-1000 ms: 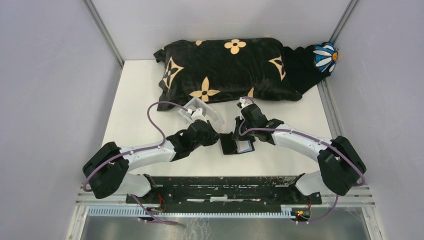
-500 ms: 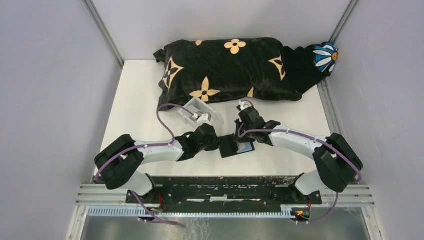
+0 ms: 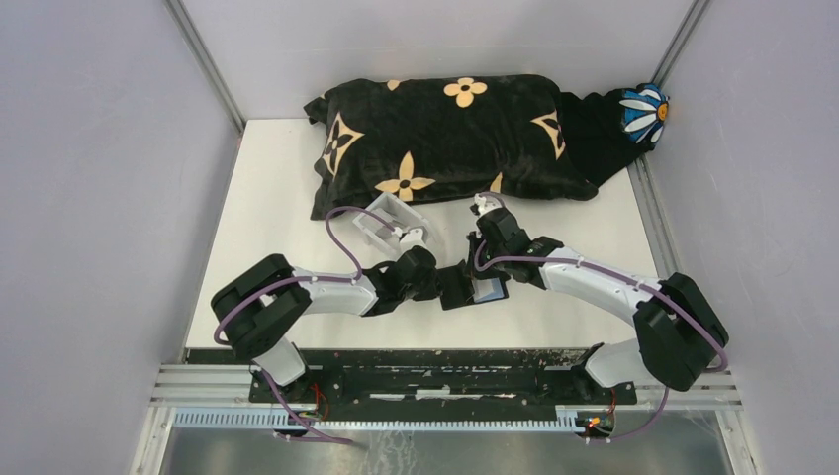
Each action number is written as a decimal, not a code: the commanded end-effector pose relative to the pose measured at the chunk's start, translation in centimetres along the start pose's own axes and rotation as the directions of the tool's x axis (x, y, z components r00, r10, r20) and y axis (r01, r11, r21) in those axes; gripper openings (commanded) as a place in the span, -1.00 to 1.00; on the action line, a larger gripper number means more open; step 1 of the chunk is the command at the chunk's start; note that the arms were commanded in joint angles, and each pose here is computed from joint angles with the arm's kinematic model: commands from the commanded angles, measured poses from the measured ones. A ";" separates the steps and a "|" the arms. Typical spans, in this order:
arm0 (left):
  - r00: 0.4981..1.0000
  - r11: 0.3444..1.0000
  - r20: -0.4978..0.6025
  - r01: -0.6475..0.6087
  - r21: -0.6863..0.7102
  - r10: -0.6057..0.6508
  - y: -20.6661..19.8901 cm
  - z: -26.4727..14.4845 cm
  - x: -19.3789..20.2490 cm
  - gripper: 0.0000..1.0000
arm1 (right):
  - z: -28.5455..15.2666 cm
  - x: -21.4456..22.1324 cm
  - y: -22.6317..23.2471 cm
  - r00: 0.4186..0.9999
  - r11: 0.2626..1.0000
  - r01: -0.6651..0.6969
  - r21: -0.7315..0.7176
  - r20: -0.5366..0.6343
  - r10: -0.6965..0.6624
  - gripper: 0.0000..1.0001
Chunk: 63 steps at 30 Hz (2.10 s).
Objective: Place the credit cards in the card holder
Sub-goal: Open the card holder at the center of the board.
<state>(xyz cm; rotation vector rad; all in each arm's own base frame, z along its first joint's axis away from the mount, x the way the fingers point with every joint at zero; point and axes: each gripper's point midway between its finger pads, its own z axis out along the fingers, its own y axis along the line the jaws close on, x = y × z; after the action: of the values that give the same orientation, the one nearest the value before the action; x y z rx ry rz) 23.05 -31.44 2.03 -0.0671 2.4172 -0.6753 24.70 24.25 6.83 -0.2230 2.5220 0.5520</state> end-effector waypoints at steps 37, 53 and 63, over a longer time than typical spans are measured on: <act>1.000 0.999 0.008 -0.026 -0.032 0.027 0.0 0.7 -0.3 -0.76 | -5.2 -3.0 -6.5 0.987 0.984 -0.013 0.176 0.159 -0.015 -0.98; 1.000 0.999 0.004 -0.027 -0.040 0.027 0.1 0.9 -0.2 -0.78 | -3.1 -1.8 -7.8 0.993 0.983 -0.026 0.181 0.114 0.005 -0.98; 1.000 0.999 -0.002 -0.024 -0.044 0.024 0.2 1.1 0.0 -0.78 | -3.2 -1.8 -8.3 0.993 0.982 -0.030 0.188 0.114 0.008 -0.98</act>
<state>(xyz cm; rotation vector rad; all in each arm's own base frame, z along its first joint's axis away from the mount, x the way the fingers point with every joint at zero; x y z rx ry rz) 23.40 -31.82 1.99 -0.0669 2.4237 -0.6603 26.20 15.28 6.95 -0.0846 2.4845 0.3034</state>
